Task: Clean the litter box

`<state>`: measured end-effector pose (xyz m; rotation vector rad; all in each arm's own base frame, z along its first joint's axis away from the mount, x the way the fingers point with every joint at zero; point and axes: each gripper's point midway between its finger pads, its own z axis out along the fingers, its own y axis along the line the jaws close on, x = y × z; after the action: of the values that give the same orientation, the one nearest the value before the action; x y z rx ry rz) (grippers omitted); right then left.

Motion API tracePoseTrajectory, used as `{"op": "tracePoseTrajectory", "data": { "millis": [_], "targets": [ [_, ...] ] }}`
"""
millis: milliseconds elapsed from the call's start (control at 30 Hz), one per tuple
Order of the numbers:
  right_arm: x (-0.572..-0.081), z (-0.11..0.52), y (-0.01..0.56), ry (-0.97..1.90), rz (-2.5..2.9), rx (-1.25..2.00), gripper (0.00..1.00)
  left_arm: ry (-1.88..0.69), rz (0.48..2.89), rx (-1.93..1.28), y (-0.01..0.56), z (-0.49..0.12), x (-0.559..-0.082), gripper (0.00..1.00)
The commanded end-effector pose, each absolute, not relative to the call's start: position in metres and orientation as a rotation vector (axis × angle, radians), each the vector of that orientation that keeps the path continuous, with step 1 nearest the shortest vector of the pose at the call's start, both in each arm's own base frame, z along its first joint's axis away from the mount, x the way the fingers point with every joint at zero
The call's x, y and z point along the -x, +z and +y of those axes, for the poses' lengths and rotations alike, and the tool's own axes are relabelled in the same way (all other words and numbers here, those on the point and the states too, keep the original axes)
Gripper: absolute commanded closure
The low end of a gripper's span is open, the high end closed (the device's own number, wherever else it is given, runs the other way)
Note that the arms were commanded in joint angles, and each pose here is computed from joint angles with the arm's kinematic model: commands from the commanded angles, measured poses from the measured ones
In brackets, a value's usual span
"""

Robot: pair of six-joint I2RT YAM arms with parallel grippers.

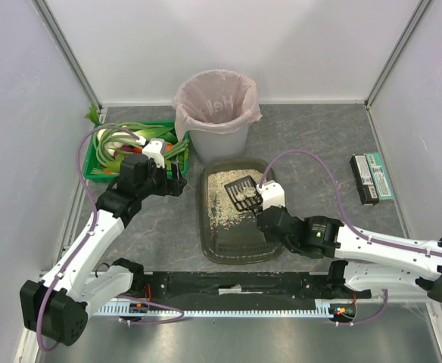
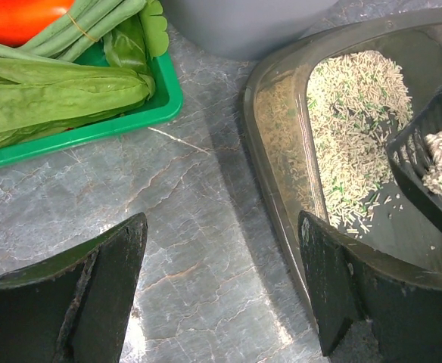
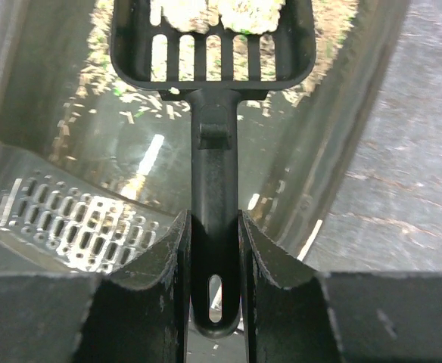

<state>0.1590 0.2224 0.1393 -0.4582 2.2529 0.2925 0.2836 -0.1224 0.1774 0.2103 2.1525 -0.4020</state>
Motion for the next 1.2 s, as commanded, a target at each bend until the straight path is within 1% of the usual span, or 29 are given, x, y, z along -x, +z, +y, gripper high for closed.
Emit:
{"op": "tracePoseTrajectory", "data": {
  "millis": [0, 33, 67, 100, 133, 167, 200, 233, 267, 333, 367, 400, 433, 467, 500, 567, 633, 667, 700, 733, 833, 933, 967, 1000, 1033, 1067, 1100, 1133, 1167],
  "targets": [
    [-0.175, 0.195, 0.163, 0.065, 2.191, 0.326, 1.00, -0.399, 2.112, -0.186, 0.189, -0.122, -0.289, 0.14],
    [-0.175, 0.193, 0.162, 0.046, 2.198, 0.348, 1.00, -0.396, 2.110, -0.187, 0.190, -0.122, -0.289, 0.14],
    [-0.173, 0.218, 0.168, 0.182, 2.182, 0.369, 1.00, -0.395, 2.110, -0.189, 0.189, -0.122, -0.289, 0.14],
    [-0.156, 0.238, 0.156, 0.317, 2.214, 0.487, 1.00, -0.391, 2.113, -0.189, 0.188, -0.122, -0.290, 0.14],
    [-0.153, 0.249, 0.159, 0.381, 2.192, 0.495, 1.00, -0.384, 2.119, -0.188, 0.187, -0.121, -0.291, 0.14],
    [-0.153, 0.241, 0.155, 0.316, 2.199, 0.502, 1.00, -0.384, 2.123, -0.186, 0.186, -0.121, -0.290, 0.14],
    [-0.173, 0.219, 0.170, 0.149, 2.130, 0.402, 1.00, -0.390, 2.125, -0.190, 0.186, -0.122, -0.290, 0.14],
    [-0.177, 0.207, 0.170, 0.083, 2.137, 0.320, 1.00, -0.400, 2.124, -0.195, 0.187, -0.123, -0.290, 0.14],
    [-0.177, 0.207, 0.172, 0.076, 2.138, 0.333, 1.00, -0.401, 2.124, -0.197, 0.187, -0.124, -0.289, 0.14],
    [-0.159, 0.237, 0.159, 0.219, 2.187, 0.501, 1.00, -0.380, 2.121, -0.190, 0.185, -0.120, -0.290, 0.14],
    [-0.152, 0.246, 0.155, 0.236, 2.182, 0.541, 1.00, -0.379, 2.119, -0.192, 0.186, -0.121, -0.290, 0.14],
    [-0.152, 0.241, 0.153, 0.185, 2.189, 0.539, 1.00, -0.377, 2.121, -0.191, 0.186, -0.120, -0.290, 0.14],
    [-0.165, 0.226, 0.154, 0.075, 2.165, 0.416, 1.00, -0.380, 2.122, -0.193, 0.186, -0.121, -0.290, 0.14],
    [-0.165, 0.211, 0.153, -0.002, 2.167, 0.416, 1.00, -0.385, 2.124, -0.195, 0.185, -0.121, -0.290, 0.14],
    [-0.165, 0.213, 0.154, 0.015, 2.160, 0.420, 1.00, -0.391, 2.124, -0.199, 0.185, -0.122, -0.289, 0.14],
    [-0.153, 0.250, 0.160, 0.250, 2.145, 0.535, 1.00, -0.400, 2.125, -0.202, 0.185, -0.123, -0.288, 0.14],
    [-0.155, 0.250, 0.159, 0.228, 2.141, 0.527, 1.00, -0.404, 2.123, -0.204, 0.186, -0.124, -0.287, 0.14],
    [-0.166, 0.223, 0.162, 0.072, 2.121, 0.439, 1.00, -0.406, 2.119, -0.205, 0.187, -0.124, -0.287, 0.14],
    [-0.171, 0.214, 0.173, 0.041, 2.099, 0.394, 1.00, -0.402, 2.122, -0.203, 0.186, -0.123, -0.287, 0.14],
    [-0.172, 0.214, 0.178, 0.057, 2.086, 0.371, 1.00, -0.402, 2.122, -0.203, 0.186, -0.123, -0.287, 0.14],
    [-0.152, 0.246, 0.168, 0.287, 2.117, 0.516, 1.00, -0.394, 2.121, -0.203, 0.186, -0.122, -0.288, 0.14],
    [-0.165, 0.204, 0.165, 0.033, 2.125, 0.406, 1.00, -0.395, 2.122, -0.205, 0.186, -0.122, -0.288, 0.14],
    [-0.168, 0.202, 0.170, 0.036, 2.111, 0.375, 1.00, -0.396, 2.123, -0.204, 0.185, -0.122, -0.287, 0.14],
    [-0.158, 0.213, 0.167, 0.123, 2.138, 0.460, 1.00, -0.394, 2.123, -0.203, 0.185, -0.122, -0.287, 0.14],
    [-0.155, 0.239, 0.174, 0.279, 2.110, 0.467, 1.00, -0.393, 2.124, -0.204, 0.185, -0.122, -0.287, 0.14],
    [-0.149, 0.247, 0.168, 0.332, 2.120, 0.516, 1.00, -0.393, 2.125, -0.206, 0.185, -0.123, -0.287, 0.14],
    [-0.152, 0.244, 0.163, 0.285, 2.120, 0.515, 1.00, -0.393, 2.127, -0.203, 0.184, -0.122, -0.288, 0.14],
    [-0.157, 0.222, 0.158, 0.156, 2.137, 0.480, 1.00, -0.393, 2.128, -0.207, 0.184, -0.122, -0.288, 0.14],
    [-0.164, 0.213, 0.168, 0.090, 2.118, 0.423, 1.00, -0.394, 2.130, -0.207, 0.183, -0.123, -0.288, 0.14]
  ]
}}
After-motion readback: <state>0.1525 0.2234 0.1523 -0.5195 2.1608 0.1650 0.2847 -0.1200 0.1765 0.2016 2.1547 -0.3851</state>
